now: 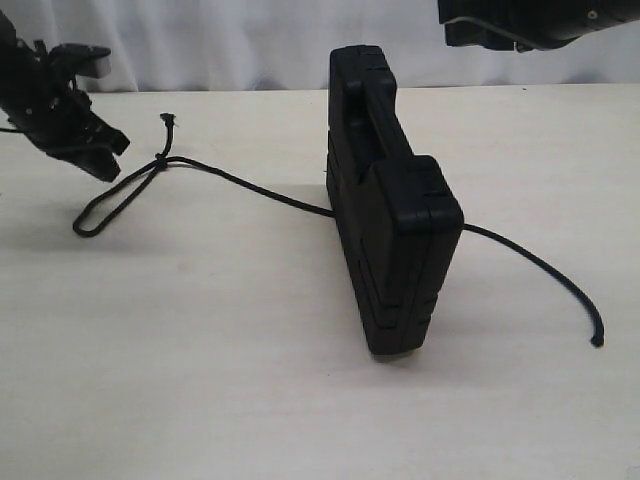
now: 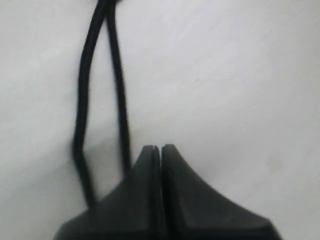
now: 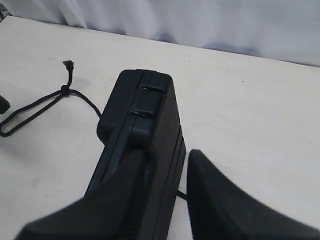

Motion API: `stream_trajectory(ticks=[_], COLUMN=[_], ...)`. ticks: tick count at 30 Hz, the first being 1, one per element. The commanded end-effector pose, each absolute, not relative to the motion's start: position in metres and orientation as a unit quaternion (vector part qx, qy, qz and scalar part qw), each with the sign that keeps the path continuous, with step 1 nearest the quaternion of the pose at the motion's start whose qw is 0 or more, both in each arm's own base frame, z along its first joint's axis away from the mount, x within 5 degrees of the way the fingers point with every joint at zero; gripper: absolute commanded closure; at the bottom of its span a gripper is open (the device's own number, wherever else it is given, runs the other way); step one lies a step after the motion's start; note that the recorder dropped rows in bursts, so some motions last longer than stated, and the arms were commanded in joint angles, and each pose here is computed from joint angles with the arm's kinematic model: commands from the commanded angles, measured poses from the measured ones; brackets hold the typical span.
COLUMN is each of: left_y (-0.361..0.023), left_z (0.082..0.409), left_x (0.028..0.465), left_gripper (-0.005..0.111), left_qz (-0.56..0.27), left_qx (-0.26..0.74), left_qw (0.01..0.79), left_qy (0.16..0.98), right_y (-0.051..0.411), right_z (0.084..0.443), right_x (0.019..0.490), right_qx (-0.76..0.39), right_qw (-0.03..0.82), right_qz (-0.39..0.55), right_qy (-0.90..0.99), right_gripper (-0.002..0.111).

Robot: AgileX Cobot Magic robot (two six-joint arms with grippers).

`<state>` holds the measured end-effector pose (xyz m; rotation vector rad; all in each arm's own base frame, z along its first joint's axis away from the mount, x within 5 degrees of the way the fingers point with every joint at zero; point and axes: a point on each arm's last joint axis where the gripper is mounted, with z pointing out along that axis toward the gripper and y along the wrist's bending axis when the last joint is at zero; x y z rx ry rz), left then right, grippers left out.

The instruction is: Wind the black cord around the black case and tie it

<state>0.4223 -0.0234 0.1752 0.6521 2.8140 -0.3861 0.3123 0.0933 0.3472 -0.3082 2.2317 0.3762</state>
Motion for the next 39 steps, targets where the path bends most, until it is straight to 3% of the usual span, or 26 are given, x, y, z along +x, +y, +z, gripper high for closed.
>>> stream_trajectory(ticks=[1,4,8,11,13,18,24,39], left_y=[-0.045,-0.055,-0.041,-0.031,-0.032,-0.042,-0.032,-0.039], left_z=[0.214,0.223,0.206,0.188,0.177,0.149,0.134,0.113], left_x=[0.418,0.413,0.408,0.398,0.392,0.383,0.384,0.395], left_gripper=[0.107,0.107,0.103,0.085,0.073,0.058,0.057,0.06], left_qz=[-0.148,-0.138,-0.045,-0.006,-0.023,-0.043,0.024,0.011], left_qx=[0.234,0.268,0.259,0.283,0.267,0.313,0.313,0.285], left_qw=[0.172,0.178,0.118,0.048,0.026,0.017,0.034,0.09], left_qy=[0.945,0.937,0.958,0.958,0.963,0.949,0.949,0.954], right_y=[0.092,0.092,0.092,0.092,0.092,0.092,0.092,0.092], right_z=[0.35,0.35,0.349,0.349,0.349,0.349,0.349,0.349], right_x=[0.31,0.31,0.309,0.309,0.309,0.309,0.309,0.31], right_qx=[-0.128,-0.128,-0.13,-0.13,-0.131,-0.131,-0.131,-0.136], right_qw=[0.418,0.417,0.411,0.41,0.41,0.41,0.41,0.413], right_qz=[0.147,0.147,0.147,0.147,0.147,0.147,0.147,0.144], right_qy=[0.888,0.888,0.89,0.891,0.89,0.89,0.89,0.889], right_gripper=[0.08,0.08,0.08,0.08,0.08,0.08,0.08,0.08])
